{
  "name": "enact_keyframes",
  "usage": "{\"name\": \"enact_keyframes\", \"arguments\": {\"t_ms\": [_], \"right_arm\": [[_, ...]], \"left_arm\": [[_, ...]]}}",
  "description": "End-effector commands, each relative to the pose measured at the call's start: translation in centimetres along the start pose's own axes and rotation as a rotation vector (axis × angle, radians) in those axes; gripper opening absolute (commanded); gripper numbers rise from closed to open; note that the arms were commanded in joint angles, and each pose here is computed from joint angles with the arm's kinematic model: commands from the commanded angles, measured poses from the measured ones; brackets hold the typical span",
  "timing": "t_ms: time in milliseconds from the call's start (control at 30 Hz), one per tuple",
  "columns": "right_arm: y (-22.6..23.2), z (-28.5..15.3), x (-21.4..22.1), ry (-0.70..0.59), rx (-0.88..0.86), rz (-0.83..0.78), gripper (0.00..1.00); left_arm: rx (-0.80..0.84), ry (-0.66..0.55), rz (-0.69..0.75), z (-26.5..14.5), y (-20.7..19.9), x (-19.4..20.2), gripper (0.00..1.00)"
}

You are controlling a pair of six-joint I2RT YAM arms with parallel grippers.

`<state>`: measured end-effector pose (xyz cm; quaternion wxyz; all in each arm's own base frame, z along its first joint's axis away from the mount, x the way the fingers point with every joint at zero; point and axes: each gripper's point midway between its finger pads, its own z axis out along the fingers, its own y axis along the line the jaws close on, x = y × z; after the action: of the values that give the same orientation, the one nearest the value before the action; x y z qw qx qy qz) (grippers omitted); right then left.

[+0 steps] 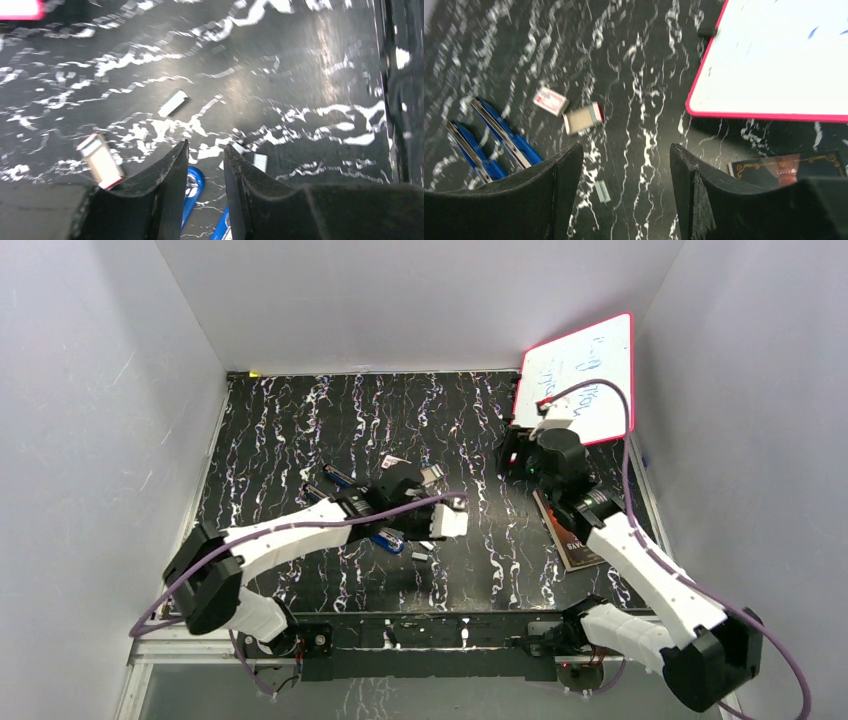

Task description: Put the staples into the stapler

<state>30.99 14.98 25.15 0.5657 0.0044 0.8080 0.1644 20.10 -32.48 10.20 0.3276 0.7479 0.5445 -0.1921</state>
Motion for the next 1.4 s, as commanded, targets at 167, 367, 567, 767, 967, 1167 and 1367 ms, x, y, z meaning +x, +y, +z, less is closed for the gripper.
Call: {"name": "enact_keyframes", "arguments": {"t_ms": [167, 367, 567, 767, 967, 1167, 1367], "right_arm": [[2.5, 2.8, 10.0, 0.366, -0.121, -0.125, 0.68], [4.5, 3.6, 16.0, 0.535, -0.178, -0.233, 0.68], [4.9, 4.5, 19.7, 0.646, -0.172, -0.318, 0.63], [6.1, 4.9, 20.7, 0.662, -0.207, -0.34, 0.61], [6.4, 5.0, 21.4, 0.676, -0.212, -0.351, 0.57], [6.3, 5.3, 22.1, 0.696, -0.197, -0.375, 0.46], [6.6, 5.3, 22.2, 0.696, -0.204, -0.384, 0.41]], "left_arm": [[-0.378, -0.405, -0.468, -7.5, 8.6, -2.9, 0.5], [-0.514, -0.4, -0.742, -9.5, 11.6, 0.2, 0.6], [-0.488, -0.398, -0.772, -9.0, 11.4, 0.5, 0.63], [-0.481, -0.409, -0.765, -9.0, 11.1, 0.4, 0.64], [-0.474, -0.405, -0.766, -8.8, 10.9, 0.6, 0.64], [-0.467, -0.404, -0.767, -8.6, 10.8, 0.6, 0.64], [-0.46, -0.404, -0.769, -8.5, 10.7, 0.6, 0.65]]}}
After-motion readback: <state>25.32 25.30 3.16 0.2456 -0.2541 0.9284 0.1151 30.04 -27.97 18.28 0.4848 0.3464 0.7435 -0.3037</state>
